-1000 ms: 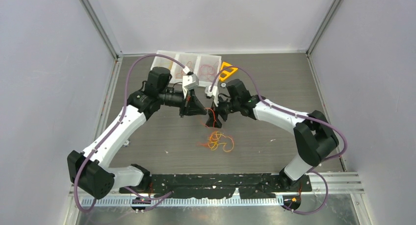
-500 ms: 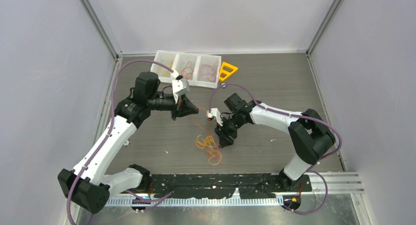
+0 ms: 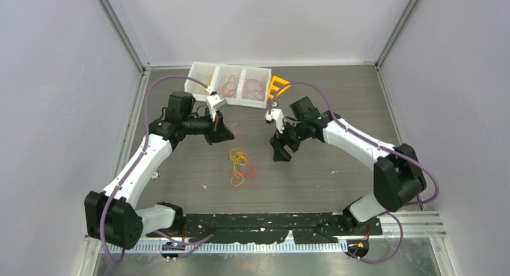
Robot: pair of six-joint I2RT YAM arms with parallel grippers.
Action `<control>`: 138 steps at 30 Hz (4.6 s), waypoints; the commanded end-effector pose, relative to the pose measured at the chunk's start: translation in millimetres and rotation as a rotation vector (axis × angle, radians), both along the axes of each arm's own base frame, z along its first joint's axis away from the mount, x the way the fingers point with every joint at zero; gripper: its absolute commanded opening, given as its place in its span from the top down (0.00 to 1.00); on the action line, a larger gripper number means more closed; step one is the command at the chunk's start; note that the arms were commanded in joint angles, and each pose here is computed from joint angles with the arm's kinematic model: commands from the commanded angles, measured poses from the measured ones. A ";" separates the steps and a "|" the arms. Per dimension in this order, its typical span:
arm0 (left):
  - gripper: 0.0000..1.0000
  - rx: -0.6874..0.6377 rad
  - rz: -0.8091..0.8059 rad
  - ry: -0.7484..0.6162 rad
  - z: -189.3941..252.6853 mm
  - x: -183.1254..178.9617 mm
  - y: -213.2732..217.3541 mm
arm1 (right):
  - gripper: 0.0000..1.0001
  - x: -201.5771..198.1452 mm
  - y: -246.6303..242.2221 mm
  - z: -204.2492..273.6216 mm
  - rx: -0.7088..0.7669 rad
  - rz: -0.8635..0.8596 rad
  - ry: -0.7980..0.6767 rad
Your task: Untangle the cables
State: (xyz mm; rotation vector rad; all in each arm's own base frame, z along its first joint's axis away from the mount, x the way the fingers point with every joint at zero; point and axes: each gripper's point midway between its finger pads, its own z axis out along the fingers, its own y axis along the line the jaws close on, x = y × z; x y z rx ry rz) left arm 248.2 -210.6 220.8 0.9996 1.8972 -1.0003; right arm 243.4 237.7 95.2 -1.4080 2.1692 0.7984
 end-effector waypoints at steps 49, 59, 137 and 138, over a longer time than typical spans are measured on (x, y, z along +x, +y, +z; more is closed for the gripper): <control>1.00 -0.007 0.607 0.028 26.0 116.3 182.2 | 0.95 55.5 -50.2 -9.1 -0.075 -0.421 -0.001; 1.00 -0.022 0.554 0.000 23.0 104.1 162.3 | 0.95 31.6 -14.8 79.2 0.281 -0.237 -0.013; 0.78 0.662 0.561 -0.171 -79.6 340.9 76.3 | 0.95 66.4 -38.2 -2.1 0.077 -0.361 0.158; 0.60 0.600 0.582 -0.171 -66.0 343.9 76.6 | 0.95 67.3 -37.8 -1.1 0.079 -0.361 0.156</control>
